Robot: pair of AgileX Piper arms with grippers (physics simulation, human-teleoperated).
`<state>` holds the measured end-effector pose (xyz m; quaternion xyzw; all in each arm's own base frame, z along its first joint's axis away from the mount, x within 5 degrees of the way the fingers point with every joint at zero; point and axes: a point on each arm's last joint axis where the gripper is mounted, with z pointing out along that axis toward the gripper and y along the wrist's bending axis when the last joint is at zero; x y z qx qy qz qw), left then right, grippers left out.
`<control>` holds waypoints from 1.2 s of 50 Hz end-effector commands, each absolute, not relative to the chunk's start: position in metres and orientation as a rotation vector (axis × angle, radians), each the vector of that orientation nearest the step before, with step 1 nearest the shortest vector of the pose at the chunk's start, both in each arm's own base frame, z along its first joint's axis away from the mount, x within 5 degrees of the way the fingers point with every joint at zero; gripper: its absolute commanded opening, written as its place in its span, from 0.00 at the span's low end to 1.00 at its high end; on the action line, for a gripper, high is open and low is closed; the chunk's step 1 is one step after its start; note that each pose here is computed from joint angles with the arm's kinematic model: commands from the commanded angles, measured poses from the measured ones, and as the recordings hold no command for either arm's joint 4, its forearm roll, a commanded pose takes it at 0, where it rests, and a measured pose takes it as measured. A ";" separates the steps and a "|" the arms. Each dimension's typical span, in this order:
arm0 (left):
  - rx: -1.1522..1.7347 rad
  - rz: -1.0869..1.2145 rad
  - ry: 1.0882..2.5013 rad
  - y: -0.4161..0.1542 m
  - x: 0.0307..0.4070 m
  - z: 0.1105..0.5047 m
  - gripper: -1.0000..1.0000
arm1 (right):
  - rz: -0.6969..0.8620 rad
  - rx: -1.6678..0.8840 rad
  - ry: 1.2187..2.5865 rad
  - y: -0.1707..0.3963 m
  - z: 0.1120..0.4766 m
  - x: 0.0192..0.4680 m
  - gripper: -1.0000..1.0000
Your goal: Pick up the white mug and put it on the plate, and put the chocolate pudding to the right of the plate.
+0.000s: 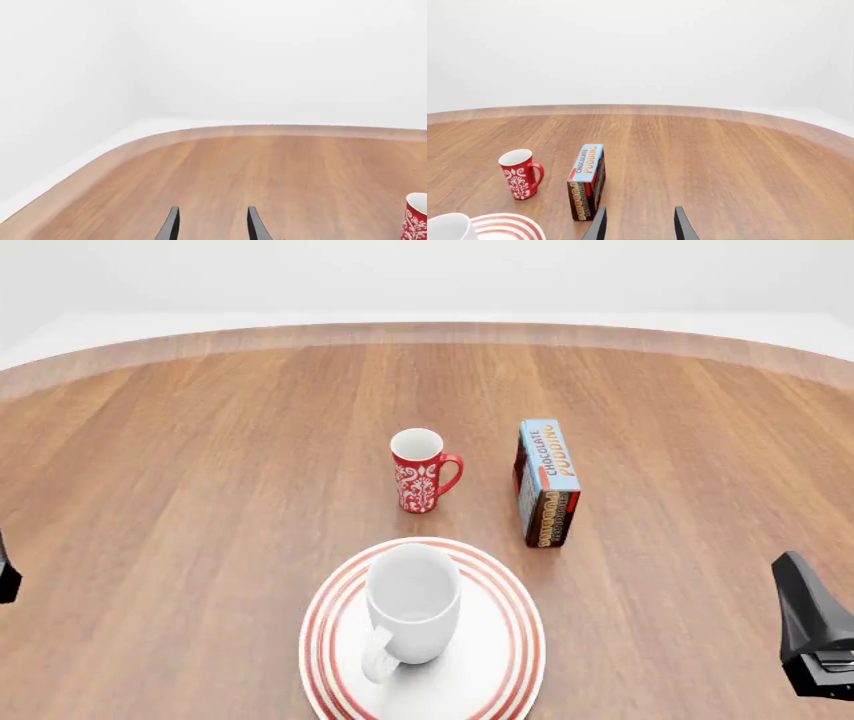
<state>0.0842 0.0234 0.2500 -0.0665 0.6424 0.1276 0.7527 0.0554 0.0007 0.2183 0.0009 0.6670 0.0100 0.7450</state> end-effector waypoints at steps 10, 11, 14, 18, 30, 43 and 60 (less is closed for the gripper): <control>-0.358 0.293 1.348 0.036 0.077 0.229 1.00 | -0.002 -0.001 1.464 0.000 0.218 0.056 1.00; -0.365 0.293 1.349 0.037 0.078 0.228 1.00 | -0.006 0.000 1.464 0.000 0.218 0.056 1.00; -0.362 0.283 1.351 0.036 0.079 0.228 1.00 | -0.012 0.000 1.467 0.000 0.217 0.056 1.00; -0.346 0.278 1.350 0.035 0.079 0.229 1.00 | -0.032 -0.005 1.473 -0.001 0.217 0.056 1.00; -0.334 0.263 1.347 0.033 0.079 0.229 1.00 | -0.064 -0.034 1.463 -0.001 0.231 0.057 1.00; -0.339 0.251 1.342 0.033 0.079 0.229 1.00 | -0.026 -0.137 1.432 0.006 0.258 0.078 1.00; -0.338 0.246 1.341 0.032 0.078 0.229 1.00 | 0.003 -0.199 1.439 0.015 0.271 0.108 1.00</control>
